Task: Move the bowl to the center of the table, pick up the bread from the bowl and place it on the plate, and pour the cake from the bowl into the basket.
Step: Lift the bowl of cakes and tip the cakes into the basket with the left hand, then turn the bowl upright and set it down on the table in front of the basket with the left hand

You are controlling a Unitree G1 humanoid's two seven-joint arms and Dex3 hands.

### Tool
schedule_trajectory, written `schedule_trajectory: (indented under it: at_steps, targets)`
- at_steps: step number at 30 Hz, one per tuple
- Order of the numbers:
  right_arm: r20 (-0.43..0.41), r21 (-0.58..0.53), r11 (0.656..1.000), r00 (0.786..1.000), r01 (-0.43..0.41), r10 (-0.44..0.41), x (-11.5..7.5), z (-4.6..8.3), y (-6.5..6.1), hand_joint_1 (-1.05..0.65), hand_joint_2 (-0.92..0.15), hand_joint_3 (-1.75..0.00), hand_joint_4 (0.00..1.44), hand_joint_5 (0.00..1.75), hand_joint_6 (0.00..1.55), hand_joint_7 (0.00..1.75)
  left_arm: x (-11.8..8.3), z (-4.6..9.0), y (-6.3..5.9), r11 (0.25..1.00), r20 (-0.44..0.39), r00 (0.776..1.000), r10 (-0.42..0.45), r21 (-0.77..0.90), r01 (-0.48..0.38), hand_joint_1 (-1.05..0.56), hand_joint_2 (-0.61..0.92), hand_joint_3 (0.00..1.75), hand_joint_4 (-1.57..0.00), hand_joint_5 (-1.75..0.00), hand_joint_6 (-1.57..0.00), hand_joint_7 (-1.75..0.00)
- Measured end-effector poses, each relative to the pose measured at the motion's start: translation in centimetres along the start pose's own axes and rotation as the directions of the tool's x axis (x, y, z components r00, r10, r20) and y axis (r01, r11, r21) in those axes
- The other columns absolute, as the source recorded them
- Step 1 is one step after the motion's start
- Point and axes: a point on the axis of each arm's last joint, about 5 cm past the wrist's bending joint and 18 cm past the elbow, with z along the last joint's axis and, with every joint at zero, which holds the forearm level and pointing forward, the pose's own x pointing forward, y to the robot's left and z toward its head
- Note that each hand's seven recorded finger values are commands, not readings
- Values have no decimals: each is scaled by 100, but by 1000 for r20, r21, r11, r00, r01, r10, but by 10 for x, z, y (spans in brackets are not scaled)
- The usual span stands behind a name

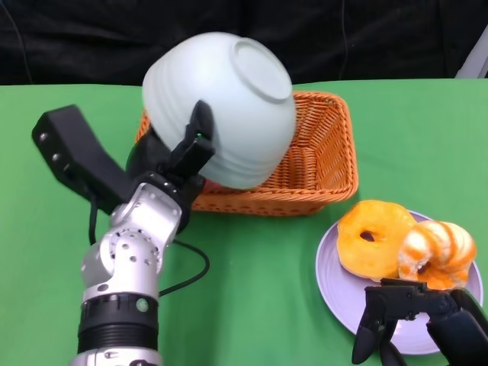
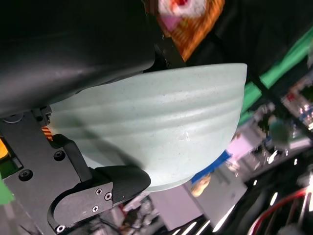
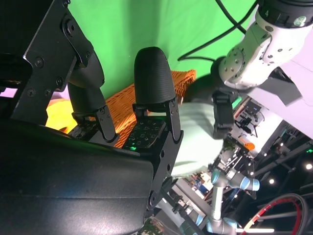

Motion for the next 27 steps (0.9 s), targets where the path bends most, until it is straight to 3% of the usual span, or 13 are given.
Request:
schedule_trajectory:
  at_steps: [7, 12, 16, 18, 21, 24, 27]
  targets:
    - [6, 0, 1000, 1000, 4, -4, 0, 0, 0, 32, -4, -175, 106, 164, 101, 135, 3, -1, 8, 993, -52, 999, 16, -112, -22, -31, 48, 147, -113, -175, -81, -175]
    - [20, -1, 1000, 1000, 9, -9, 2, 0, 0, 32, -4, -175, 107, 163, 101, 135, 5, -5, 13, 983, -59, 991, -121, -144, 112, -35, 32, 162, -114, -175, -87, -175]
    - [18, 0, 1000, 1000, 8, -8, 1, 0, 0, 32, -4, -175, 107, 163, 101, 135, 5, -5, 15, 972, -53, 980, -193, -150, 183, -34, 29, 165, -114, -175, -89, -175]
    - [17, 0, 1000, 1000, 8, -8, 1, 0, 0, 32, -4, -175, 107, 163, 101, 134, 5, -5, 17, 961, -37, 966, -257, -117, 251, -32, 26, 168, -113, -175, -93, -175]
    - [14, 0, 1000, 1000, 8, -8, 1, -1, 0, 32, -4, -175, 107, 163, 101, 134, 5, -1, 17, 922, -4, 922, -387, -32, 386, -30, 26, 168, -113, -175, -94, -175]
    - [8, 3, 1000, 1000, 7, -7, 1, -2, 0, 32, -3, -175, 107, 162, 101, 134, 4, 3, 17, 901, 19, 901, -434, 23, 433, -28, 26, 167, -112, -175, -94, -175]
    - [7, 1, 1000, 1000, 7, -7, 1, -2, 0, 32, -3, -175, 106, 162, 102, 134, -2, 10, 22, 869, 44, 881, -472, 192, 456, -27, 29, 166, -109, -175, -92, -175]
